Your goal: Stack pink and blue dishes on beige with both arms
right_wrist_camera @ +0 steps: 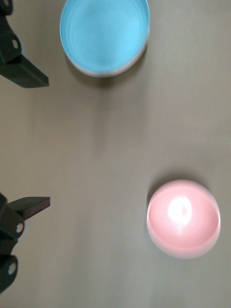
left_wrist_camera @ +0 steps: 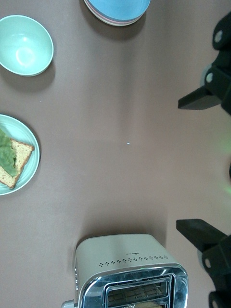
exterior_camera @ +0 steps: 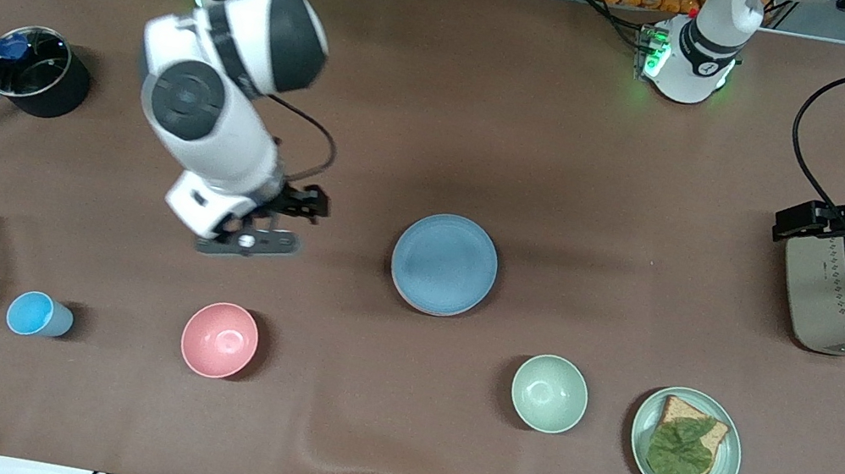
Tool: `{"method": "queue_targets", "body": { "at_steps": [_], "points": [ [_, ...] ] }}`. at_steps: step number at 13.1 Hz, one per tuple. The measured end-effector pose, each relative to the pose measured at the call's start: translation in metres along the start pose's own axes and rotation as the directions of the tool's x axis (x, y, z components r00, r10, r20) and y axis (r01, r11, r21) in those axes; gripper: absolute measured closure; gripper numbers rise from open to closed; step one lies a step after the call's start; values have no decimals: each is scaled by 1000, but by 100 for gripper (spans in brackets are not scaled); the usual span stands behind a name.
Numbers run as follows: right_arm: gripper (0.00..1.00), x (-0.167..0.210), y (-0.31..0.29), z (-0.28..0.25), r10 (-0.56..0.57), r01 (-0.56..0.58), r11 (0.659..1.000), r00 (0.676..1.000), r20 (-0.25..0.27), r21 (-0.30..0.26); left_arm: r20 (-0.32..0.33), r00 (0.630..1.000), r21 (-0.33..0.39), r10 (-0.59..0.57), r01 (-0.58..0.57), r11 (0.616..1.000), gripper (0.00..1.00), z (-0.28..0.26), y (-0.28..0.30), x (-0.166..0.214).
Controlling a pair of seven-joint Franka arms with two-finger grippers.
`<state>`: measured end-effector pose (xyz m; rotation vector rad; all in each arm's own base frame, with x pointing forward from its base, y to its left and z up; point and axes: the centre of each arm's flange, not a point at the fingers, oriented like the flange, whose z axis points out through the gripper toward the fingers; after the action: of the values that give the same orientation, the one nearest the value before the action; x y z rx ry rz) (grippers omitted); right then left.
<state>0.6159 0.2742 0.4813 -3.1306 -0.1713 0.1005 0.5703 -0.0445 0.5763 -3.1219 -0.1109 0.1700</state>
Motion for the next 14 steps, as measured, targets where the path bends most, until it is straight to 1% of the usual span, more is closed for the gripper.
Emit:
{"method": "queue_targets", "body": {
  "at_steps": [2, 5, 7, 9, 10, 12, 13, 14],
  "points": [
    [0, -5, 55, -40, 22, -22, 1000, 1000, -19, 3, -1, 1000, 0, 0, 0, 1000, 0, 0, 0, 0],
    [0, -19, 128, -89, 33, -32, 999, 998, -56, 24, -1, 1000, 0, 0, 0, 1000, 0, -1, 0, 0],
    [0, -32, 171, -108, 59, -57, 998, 996, -74, 26, -1, 1000, 0, 1, -1, 1000, 0, -1, 1, 0],
    [0, -51, 206, -115, 85, -83, 996, 994, -70, 26, -1, 1000, 0, 1, -1, 1000, 0, -1, 1, 0],
    [0, -60, 216, -116, 72, -72, 997, 995, -66, 7, -2, 1000, 0, 1, -1, 1000, 0, -1, 1, 0],
    [0, -73, 222, -114, -6, 2, 998, 997, -74, -66, -2, 1000, 0, 1, -1, 1000, 0, -1, 1, 0],
    [0, -77, 225, -112, -45, 39, 996, 996, -75, -83, -2, 1000, 0, 1, -1, 1000, 0, -1, 1, 0],
    [0, -80, 231, -109, -69, 62, 994, 995, -73, -87, -2, 1000, 0, 1, -1, 1000, 0, -1, 1, 0]
  ]
}}
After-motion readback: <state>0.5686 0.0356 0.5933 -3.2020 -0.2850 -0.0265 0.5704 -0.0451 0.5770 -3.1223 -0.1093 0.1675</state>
